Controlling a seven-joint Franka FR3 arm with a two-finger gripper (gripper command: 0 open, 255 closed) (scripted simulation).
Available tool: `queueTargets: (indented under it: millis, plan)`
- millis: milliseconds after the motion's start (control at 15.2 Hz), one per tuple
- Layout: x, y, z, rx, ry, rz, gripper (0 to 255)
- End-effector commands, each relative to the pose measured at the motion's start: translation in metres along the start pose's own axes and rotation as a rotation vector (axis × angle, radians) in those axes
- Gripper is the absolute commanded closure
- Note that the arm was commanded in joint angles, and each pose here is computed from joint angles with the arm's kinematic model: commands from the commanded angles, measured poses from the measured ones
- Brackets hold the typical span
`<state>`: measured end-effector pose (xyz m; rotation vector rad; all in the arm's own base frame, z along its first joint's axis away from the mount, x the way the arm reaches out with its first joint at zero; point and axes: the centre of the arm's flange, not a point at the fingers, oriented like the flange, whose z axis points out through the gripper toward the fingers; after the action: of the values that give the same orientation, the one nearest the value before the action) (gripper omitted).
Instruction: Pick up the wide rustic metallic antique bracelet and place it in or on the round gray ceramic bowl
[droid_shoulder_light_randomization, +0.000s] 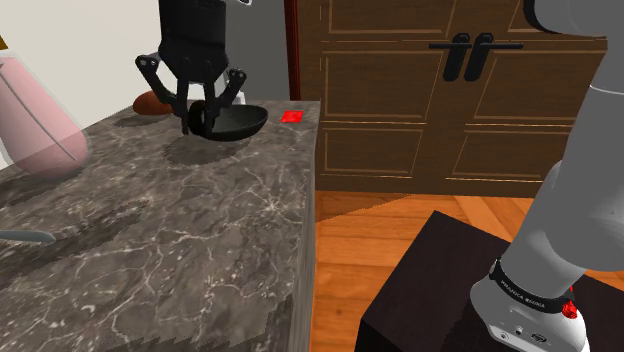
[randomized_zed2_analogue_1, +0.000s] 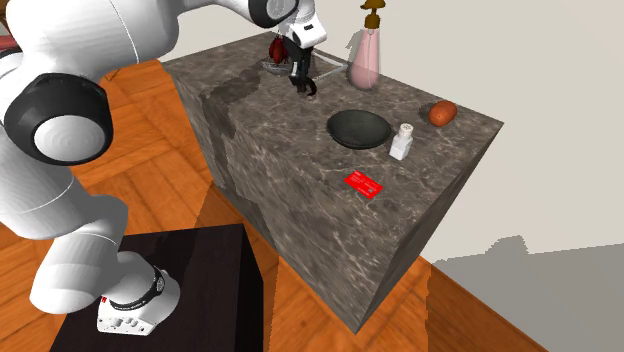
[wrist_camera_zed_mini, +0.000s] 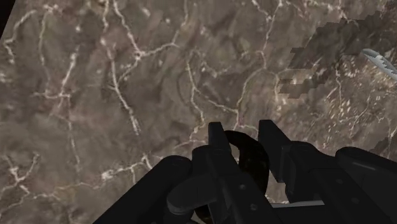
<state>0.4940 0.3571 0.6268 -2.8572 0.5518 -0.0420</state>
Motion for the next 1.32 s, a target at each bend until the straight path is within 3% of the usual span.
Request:
queueTargets:
  millis: [0, 264, 1188, 1254]
  plan:
    - [0.000, -0.003, -0.010, 0.000, 0.000, 0.000, 255]
    - [-0.001, -0.007, -0.029, 0.000, 0.000, 0.000, 255]
    - [0.177, 0.052, -0.044, 0.000, 0.000, 0.000, 255]
    - [0.177, 0.053, -0.039, 0.000, 0.000, 0.000, 255]
